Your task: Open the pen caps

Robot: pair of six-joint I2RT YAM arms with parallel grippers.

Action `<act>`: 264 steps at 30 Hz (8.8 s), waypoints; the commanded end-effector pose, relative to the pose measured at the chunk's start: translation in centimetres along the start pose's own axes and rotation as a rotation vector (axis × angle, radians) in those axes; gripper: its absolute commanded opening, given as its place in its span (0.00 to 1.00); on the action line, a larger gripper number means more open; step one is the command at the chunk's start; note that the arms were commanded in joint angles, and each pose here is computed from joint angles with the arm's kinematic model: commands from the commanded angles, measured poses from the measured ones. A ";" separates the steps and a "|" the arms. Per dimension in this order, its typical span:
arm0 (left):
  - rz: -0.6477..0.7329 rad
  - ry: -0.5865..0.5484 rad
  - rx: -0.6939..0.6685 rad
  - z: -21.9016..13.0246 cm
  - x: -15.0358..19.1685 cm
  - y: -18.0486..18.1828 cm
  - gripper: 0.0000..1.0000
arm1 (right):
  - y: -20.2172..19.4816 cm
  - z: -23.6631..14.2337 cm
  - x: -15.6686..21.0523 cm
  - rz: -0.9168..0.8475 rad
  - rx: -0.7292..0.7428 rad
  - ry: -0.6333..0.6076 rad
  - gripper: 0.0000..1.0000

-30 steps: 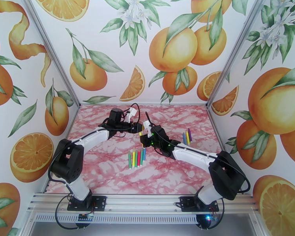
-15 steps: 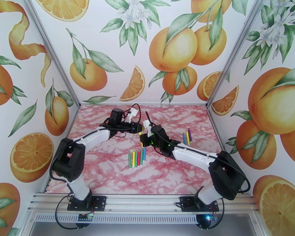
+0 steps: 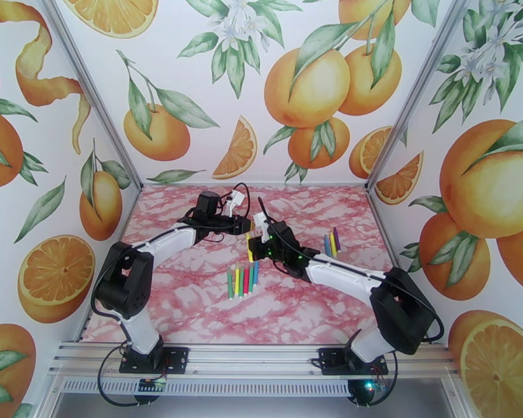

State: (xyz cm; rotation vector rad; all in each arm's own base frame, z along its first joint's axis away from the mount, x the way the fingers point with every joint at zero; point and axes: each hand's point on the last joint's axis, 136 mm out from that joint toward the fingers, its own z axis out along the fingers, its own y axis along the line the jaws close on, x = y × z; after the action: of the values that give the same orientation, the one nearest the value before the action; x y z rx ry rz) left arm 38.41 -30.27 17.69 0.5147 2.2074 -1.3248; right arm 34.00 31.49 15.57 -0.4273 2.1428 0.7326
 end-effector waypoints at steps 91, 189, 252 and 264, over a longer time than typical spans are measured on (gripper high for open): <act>-0.108 -0.081 -0.504 -9.2 -3.6 7.4 0.00 | -5.3 -2.8 1.6 -0.050 0.196 -0.059 0.00; -0.186 0.419 -1.257 -14.1 9.0 23.4 0.16 | -30.9 -8.7 8.2 0.022 1.075 0.505 0.13; -0.023 -0.048 -0.717 -12.1 0.3 10.2 0.70 | -14.3 -6.1 3.2 0.142 0.418 0.258 0.47; 0.062 -0.168 -0.737 -14.1 -0.3 8.6 0.73 | -7.6 -1.9 6.8 0.134 0.270 0.377 0.48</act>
State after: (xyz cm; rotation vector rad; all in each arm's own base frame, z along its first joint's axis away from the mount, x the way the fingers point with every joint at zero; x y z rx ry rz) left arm 39.53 -14.29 15.00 0.1808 2.4109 -0.4506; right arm 32.70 22.10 7.94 -0.3030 2.6109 0.3700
